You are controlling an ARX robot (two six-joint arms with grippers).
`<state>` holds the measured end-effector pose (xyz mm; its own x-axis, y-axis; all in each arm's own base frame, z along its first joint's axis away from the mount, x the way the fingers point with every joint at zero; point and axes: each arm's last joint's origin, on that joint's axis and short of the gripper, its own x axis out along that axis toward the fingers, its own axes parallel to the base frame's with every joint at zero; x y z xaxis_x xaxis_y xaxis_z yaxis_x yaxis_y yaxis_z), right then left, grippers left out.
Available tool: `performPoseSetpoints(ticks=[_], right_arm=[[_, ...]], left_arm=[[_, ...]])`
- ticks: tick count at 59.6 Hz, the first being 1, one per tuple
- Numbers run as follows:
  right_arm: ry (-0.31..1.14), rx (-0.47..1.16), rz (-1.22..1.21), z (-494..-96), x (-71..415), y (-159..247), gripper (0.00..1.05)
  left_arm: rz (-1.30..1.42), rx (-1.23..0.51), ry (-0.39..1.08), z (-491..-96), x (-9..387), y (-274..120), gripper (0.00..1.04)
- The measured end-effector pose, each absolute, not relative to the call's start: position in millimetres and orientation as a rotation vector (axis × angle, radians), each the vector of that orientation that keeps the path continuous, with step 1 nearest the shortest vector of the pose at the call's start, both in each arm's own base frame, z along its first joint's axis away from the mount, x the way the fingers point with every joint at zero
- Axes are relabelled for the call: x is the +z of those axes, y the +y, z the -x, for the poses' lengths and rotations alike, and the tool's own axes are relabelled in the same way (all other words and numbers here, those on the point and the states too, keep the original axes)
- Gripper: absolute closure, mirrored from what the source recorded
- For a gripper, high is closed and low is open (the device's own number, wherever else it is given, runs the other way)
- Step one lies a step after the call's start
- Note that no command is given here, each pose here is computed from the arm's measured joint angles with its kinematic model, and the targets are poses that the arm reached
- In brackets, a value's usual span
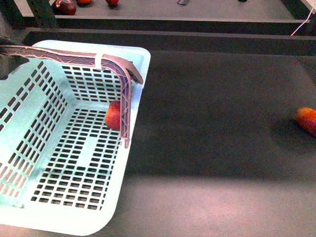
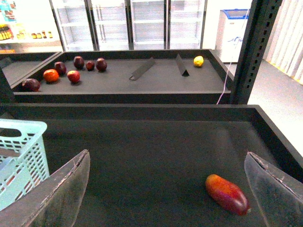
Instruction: Pick apple with right arm and hold basket with left
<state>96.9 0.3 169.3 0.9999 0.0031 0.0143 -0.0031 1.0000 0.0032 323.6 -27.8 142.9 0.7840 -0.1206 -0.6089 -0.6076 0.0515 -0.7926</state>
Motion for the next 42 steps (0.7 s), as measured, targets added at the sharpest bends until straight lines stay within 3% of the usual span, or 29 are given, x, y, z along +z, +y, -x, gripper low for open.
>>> performPoseSetpoints(ticks=[10, 16, 30, 42], right_arm=[[-0.014, 0.003, -0.003, -96.9, 169.3, 0.3, 0.09], [-0.014, 0.003, -0.003, -96.9, 169.3, 0.3, 0.09], [-0.014, 0.003, -0.003, -96.9, 169.3, 0.3, 0.09], [-0.014, 0.003, -0.003, -96.9, 169.3, 0.3, 0.09]], left_arm=[[1.51, 0.409, 0.632, -314.8, 148.3, -26.8, 0.7], [1.523, 0.405, 0.596, -299.9, 167.0, -27.8, 0.45], [1.498, 0.411, 0.523, -257.0, 197.6, -41.4, 0.06], [1.467, 0.365, 0.48, -241.8, 211.0, -49.9, 0.08]])
